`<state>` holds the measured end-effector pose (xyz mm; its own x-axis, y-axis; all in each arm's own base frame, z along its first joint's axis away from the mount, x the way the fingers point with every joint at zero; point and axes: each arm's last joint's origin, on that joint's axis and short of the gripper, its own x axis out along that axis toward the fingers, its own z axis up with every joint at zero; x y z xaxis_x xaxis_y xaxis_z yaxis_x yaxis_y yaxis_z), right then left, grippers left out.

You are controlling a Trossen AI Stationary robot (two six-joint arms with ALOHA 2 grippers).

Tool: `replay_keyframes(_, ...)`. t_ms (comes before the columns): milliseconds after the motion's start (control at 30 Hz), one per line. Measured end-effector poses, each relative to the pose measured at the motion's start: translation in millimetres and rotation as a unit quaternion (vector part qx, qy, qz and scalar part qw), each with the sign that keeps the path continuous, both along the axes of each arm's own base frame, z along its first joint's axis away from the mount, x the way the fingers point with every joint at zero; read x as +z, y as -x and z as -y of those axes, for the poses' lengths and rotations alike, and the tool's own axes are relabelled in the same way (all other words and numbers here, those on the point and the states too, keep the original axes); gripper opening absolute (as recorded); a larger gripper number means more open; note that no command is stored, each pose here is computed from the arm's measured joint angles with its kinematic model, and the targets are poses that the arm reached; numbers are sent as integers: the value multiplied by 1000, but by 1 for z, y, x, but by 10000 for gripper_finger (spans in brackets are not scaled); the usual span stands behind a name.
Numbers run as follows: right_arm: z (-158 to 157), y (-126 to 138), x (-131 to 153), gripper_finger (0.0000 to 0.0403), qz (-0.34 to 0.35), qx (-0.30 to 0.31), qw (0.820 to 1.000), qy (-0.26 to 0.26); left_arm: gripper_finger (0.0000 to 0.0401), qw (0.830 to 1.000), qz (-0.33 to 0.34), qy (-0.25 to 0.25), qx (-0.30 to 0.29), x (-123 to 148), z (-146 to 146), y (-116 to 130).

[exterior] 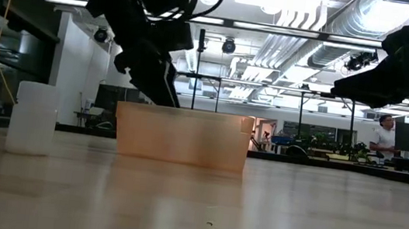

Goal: Pick and place pill bottles into a basket
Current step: Put the top left transparent pill bottle into the orange bin, then put the right transparent pill bottle into the orange bin

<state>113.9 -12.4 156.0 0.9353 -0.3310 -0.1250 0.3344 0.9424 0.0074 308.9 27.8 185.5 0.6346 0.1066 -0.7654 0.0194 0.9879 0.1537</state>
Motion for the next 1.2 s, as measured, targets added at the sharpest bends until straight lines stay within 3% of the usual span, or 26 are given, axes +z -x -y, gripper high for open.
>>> replay_keyframes(167,0,0,0,247,0,0,1000,-3,262,999,-43,9,1,27,0,-3)
replay_keyframes(400,0,0,-1,247,-2,-1,1000,-4,262,977,-147,155,26,59,14,8)
replay_keyframes(633,0,0,-1,247,-3,-5,1000,-4,262,951,-226,206,53,62,62,20)
replay_keyframes(867,0,0,-1,247,-5,-2,1000,-1,262,917,-226,280,173,63,102,23)
replay_keyframes(1033,0,0,-2,247,-10,8,1000,-2,262,907,-185,288,246,61,121,22)
replay_keyframes(1200,-1,1,-5,247,-22,12,1000,-11,262,900,-201,285,263,48,136,21)
